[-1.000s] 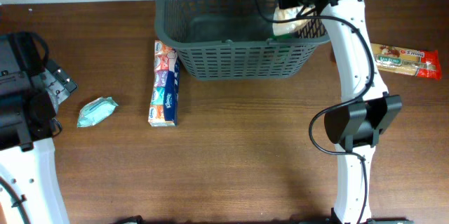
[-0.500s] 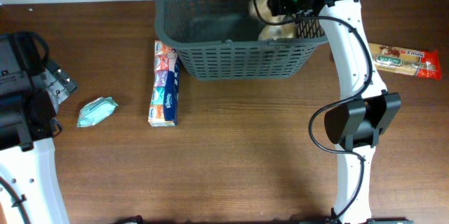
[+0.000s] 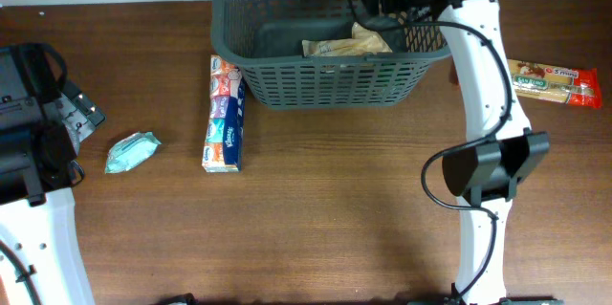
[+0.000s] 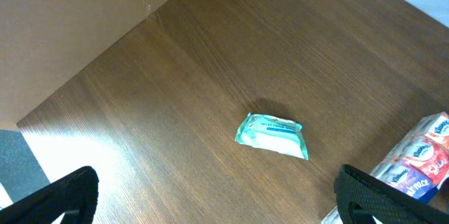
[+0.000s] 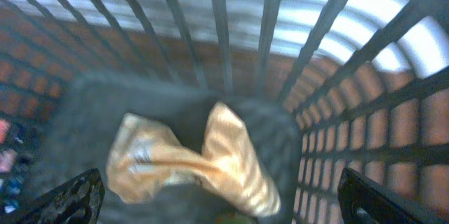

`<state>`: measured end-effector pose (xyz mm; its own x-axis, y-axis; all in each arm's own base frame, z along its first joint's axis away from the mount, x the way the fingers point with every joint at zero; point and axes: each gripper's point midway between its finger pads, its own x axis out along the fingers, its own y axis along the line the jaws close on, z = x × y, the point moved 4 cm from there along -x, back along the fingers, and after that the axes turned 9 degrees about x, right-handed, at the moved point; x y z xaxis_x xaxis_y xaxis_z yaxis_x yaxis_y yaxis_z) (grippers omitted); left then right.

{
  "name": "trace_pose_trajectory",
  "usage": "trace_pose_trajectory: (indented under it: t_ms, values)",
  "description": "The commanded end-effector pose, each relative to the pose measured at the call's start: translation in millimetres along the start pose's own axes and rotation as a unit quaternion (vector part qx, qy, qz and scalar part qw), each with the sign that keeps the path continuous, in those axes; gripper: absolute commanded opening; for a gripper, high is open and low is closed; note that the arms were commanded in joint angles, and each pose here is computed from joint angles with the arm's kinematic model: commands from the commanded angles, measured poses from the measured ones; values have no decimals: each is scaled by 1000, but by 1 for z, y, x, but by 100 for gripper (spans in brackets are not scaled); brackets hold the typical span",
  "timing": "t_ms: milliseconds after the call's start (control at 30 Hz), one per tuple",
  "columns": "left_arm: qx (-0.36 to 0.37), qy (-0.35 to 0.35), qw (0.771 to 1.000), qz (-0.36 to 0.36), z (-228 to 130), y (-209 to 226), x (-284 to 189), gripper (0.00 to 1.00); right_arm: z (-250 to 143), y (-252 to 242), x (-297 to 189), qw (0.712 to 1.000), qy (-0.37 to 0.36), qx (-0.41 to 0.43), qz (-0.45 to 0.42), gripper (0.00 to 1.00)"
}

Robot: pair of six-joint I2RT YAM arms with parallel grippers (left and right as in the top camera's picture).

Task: Pack container
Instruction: 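Carry the pasta bag over the basket and drop it in, then withdraw the right gripper toward the red spaghetti packet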

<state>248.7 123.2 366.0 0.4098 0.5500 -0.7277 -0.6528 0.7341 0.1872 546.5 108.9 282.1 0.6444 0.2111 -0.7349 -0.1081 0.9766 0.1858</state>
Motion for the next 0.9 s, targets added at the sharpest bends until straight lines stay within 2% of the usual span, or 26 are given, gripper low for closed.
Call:
trace_pose_trajectory:
  t_ms: [0, 167, 300, 533, 633, 667, 733, 833, 867]
  values:
    - [-9, -7, 1000, -4, 3, 2, -4, 99, 46, 20, -97, 993, -115, -15, 14, 99]
    - [-9, -7, 1000, -4, 3, 2, -4, 99, 66, 6, -187, 977, -207, -4, -50, 99]
    - [-9, -7, 1000, -4, 3, 2, -4, 99, 56, -7, -238, 972, -222, 1, -73, 99]
    - [-9, -7, 1000, -4, 3, 2, -4, 99, 11, -16, -251, 987, -135, 5, -88, 99]
    - [-9, -7, 1000, -4, 3, 2, -4, 99, 10, -20, -246, 987, -128, 12, -99, 99]
    - [-9, -7, 1000, -4, 3, 2, -4, 99, 11, -27, -246, 983, -133, 43, -121, 99]
    - [-9, -7, 1000, -4, 3, 2, -4, 99, 12, -50, -250, 959, -159, 141, -188, 99]
    - [-9, -7, 1000, -4, 3, 2, -4, 99, 7, -92, -261, 882, -216, 302, -291, 99]
    - [-9, -7, 1000, -4, 3, 2, -4, 99, 2, -105, -266, 848, -235, 356, -316, 99]
